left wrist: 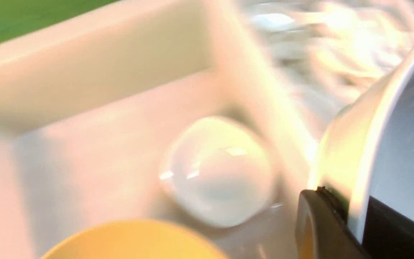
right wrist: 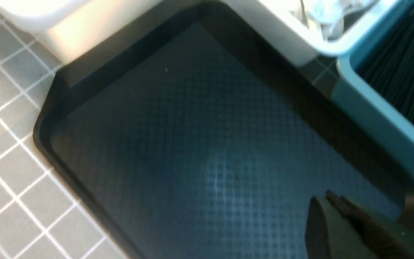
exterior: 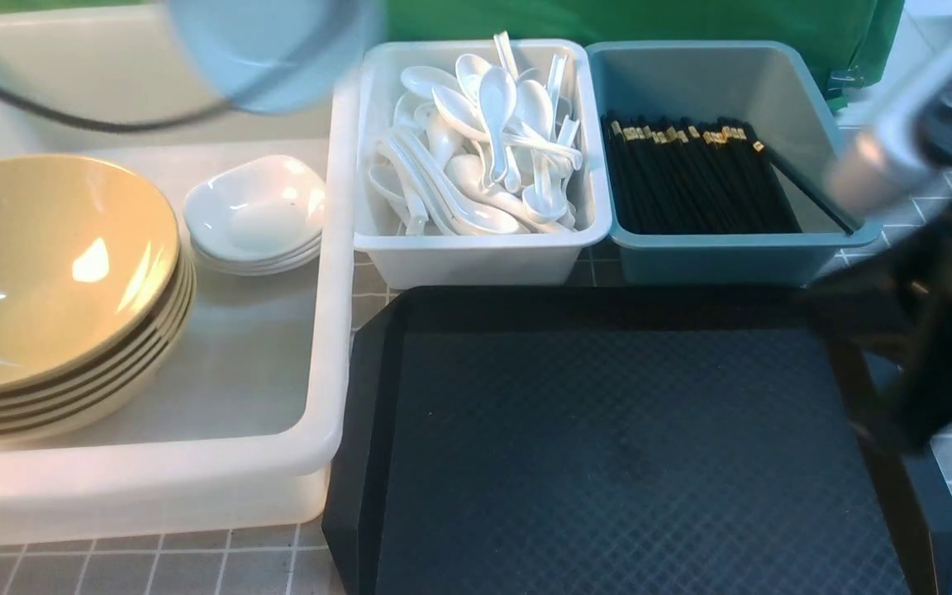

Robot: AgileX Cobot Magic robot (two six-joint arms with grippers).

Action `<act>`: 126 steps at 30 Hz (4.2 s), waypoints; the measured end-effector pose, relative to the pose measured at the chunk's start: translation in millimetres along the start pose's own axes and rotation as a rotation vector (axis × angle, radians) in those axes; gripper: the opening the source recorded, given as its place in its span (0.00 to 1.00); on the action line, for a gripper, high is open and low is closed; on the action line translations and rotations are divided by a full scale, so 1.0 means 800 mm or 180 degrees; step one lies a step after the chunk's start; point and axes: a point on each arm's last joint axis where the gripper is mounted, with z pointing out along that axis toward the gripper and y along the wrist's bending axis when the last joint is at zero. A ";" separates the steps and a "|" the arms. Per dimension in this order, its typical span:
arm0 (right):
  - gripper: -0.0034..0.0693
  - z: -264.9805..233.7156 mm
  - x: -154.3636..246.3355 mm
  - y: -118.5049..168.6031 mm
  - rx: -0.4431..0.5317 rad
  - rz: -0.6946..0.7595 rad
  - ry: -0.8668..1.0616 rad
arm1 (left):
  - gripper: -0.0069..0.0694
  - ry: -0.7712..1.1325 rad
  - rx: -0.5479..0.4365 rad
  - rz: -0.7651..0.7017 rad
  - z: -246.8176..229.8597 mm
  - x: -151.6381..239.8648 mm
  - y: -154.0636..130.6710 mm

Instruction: On grey table put chopsticks spoon bowls plates into blue grey white boxes.

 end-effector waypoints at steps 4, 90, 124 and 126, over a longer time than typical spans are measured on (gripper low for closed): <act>0.11 0.013 -0.019 0.002 -0.0004 -0.0059 0.0008 | 0.09 0.0131 -0.0090 -0.0214 0.017 0.010 0.044; 0.18 -0.074 0.092 0.007 -0.0234 0.0026 -0.2462 | 0.08 -0.1265 -0.0163 -0.0064 -0.120 0.390 -0.051; 0.09 -0.040 0.167 -0.008 0.0268 0.0400 -0.2075 | 0.08 -0.1104 -0.0147 -0.0070 -0.101 0.414 -0.053; 0.09 -0.029 0.194 -0.014 0.0514 0.0703 -0.2021 | 0.08 -0.1104 -0.0147 -0.0070 -0.101 0.414 -0.053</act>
